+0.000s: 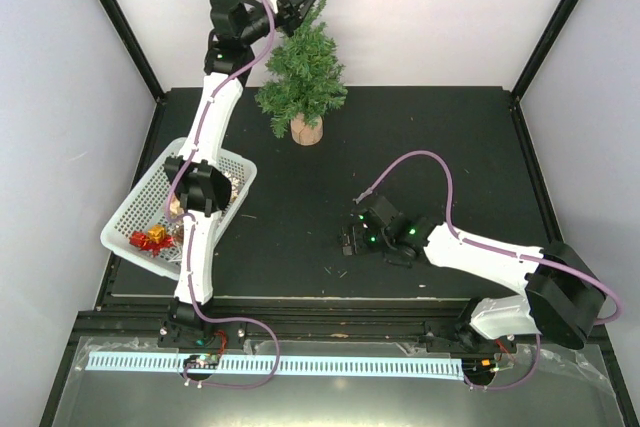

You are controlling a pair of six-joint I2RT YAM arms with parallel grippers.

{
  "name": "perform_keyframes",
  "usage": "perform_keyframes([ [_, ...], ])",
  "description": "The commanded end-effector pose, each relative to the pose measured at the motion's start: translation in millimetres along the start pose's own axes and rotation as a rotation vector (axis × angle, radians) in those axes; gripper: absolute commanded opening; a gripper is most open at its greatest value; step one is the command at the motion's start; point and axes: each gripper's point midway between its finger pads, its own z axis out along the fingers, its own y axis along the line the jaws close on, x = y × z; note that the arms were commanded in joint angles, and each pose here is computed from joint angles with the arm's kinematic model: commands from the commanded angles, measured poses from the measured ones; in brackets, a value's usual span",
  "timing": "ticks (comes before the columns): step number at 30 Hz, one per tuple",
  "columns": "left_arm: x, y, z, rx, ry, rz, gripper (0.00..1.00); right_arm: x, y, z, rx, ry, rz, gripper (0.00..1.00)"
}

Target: Decorate the small christmas tree

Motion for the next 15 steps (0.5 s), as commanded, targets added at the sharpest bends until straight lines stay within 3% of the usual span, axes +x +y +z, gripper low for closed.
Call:
perform_keyframes([
  [1, -9.3, 0.0, 4.7, -0.024, -0.034, 0.052, 0.32, -3.3, 0.5, 0.6, -0.023, -0.019, 0.007, 0.92],
  [4, -5.3, 5.9, 4.1, -0.051, -0.021, 0.048, 0.23, -4.0, -0.1, 1.2, -0.023, -0.020, 0.010, 0.91],
  [6, -3.5, 10.9, 2.8, -0.074, -0.013, 0.041, 0.23, -3.9, -0.1, 1.3, -0.023, -0.019, 0.009, 0.91],
  [15, 3.6, 33.5, -1.7, -0.172, -0.006, 0.017, 0.39, -1.2, -3.0, 2.3, -0.019, -0.016, 0.011, 0.91],
])
